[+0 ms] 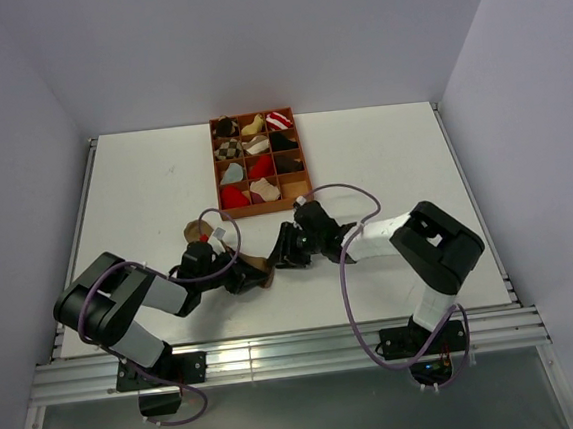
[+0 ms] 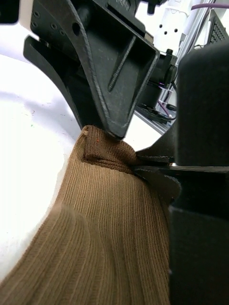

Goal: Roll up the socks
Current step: Roll the sock at the center of the board.

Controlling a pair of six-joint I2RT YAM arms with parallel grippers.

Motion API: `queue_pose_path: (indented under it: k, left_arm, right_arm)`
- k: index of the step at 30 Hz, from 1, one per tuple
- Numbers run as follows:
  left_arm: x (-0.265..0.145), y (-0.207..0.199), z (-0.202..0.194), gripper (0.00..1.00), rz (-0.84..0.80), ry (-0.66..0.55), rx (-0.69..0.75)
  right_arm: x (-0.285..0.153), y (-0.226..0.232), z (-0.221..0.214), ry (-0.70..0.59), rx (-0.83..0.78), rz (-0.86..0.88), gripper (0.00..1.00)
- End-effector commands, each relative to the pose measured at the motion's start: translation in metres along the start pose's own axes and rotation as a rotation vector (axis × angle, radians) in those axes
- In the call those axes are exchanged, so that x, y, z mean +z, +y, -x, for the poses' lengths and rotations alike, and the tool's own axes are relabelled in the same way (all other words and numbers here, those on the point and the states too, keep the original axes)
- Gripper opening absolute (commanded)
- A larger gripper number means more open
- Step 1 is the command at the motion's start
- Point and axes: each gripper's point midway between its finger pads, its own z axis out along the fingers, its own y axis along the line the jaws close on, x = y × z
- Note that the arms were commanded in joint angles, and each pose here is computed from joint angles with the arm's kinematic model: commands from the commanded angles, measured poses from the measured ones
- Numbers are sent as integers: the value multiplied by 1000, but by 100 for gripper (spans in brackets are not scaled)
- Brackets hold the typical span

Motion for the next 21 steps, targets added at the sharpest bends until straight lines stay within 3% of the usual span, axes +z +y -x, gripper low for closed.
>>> queue_pose_path:
  k: [1,13,15,19,21]
  left_arm:
    - [1,9,7,0,50,-27,26]
    - [1,7,8,0,42,-33,31]
    - [0,7,8,0,42,-33,28]
    - [-1,6,8,0,38,-38,21]
    - [-1,5,7,0,37,-35,14]
  right_arm:
    - [2,-6,10,-32,-22,-111,44]
    - [17,-16,9,34,-61,-353,32]
    - [13,-20,9,46,-68,-405,26]
    - [5,-24,19,32,-114,-536,3]
    - [-3,-38,21,36,-140,-650,0]
